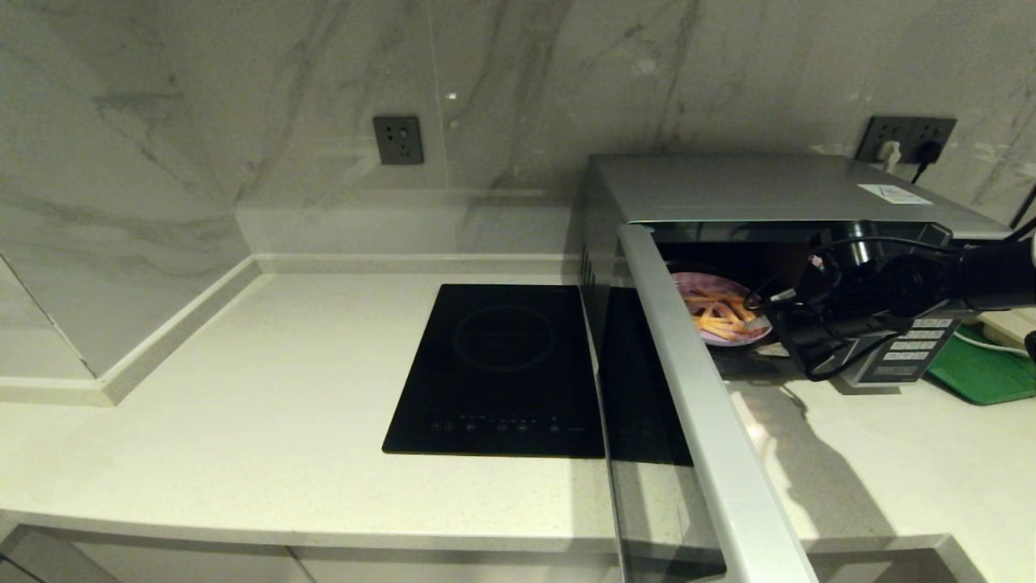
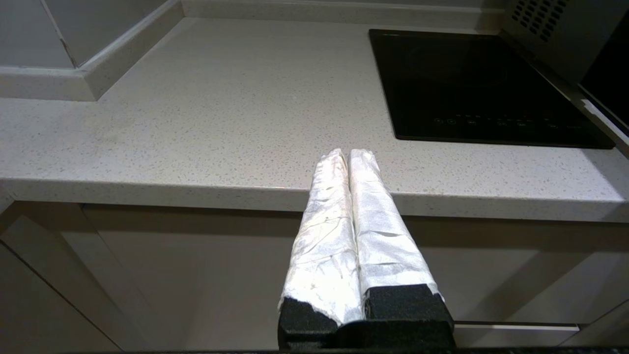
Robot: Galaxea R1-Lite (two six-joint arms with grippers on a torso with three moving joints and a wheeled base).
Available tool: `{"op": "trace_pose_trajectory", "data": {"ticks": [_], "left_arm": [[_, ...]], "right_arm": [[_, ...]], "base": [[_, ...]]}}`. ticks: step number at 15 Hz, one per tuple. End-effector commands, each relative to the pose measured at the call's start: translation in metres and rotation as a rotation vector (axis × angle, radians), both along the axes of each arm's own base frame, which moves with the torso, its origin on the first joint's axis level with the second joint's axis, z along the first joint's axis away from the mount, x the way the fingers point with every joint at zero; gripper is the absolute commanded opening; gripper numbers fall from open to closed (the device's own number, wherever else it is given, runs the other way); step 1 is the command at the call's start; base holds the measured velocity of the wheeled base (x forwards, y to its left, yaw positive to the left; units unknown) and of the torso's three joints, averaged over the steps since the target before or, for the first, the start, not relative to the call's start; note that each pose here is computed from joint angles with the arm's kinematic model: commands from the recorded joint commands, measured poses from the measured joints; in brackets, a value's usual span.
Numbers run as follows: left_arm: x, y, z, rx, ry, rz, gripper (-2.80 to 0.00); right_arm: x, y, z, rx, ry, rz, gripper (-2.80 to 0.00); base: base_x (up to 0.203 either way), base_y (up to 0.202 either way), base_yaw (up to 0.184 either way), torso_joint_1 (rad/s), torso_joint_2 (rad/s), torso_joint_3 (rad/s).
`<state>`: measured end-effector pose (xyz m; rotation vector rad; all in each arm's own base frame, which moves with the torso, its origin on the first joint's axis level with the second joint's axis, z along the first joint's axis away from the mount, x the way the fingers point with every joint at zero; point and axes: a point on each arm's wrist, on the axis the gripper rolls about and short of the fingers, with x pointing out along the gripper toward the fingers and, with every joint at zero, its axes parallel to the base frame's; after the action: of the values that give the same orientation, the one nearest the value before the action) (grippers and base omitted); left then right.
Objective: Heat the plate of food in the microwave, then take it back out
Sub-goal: Put the plate in the microwave oven
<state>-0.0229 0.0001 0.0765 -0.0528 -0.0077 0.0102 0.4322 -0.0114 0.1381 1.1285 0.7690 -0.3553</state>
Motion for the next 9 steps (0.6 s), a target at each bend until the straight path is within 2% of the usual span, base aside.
{"op": "trace_pose_trajectory", "data": {"ticks": [1, 9], "left_arm": [[0.0, 0.0, 0.0, -0.001, 0.0, 0.0, -2.8], [0.0, 0.0, 0.0, -0.001, 0.0, 0.0, -2.8]], "right_arm": [[-0.001, 0.0, 0.005, 0.004, -0.011, -0.003, 0.0], [-0.015, 0.003, 0.034, 0.006, -0.072, 0.007, 0.0]], "base": [[0.0, 0.0, 0.0, 0.0, 0.0, 0.0], [0.0, 0.0, 0.0, 0.0, 0.0, 0.0]]}}
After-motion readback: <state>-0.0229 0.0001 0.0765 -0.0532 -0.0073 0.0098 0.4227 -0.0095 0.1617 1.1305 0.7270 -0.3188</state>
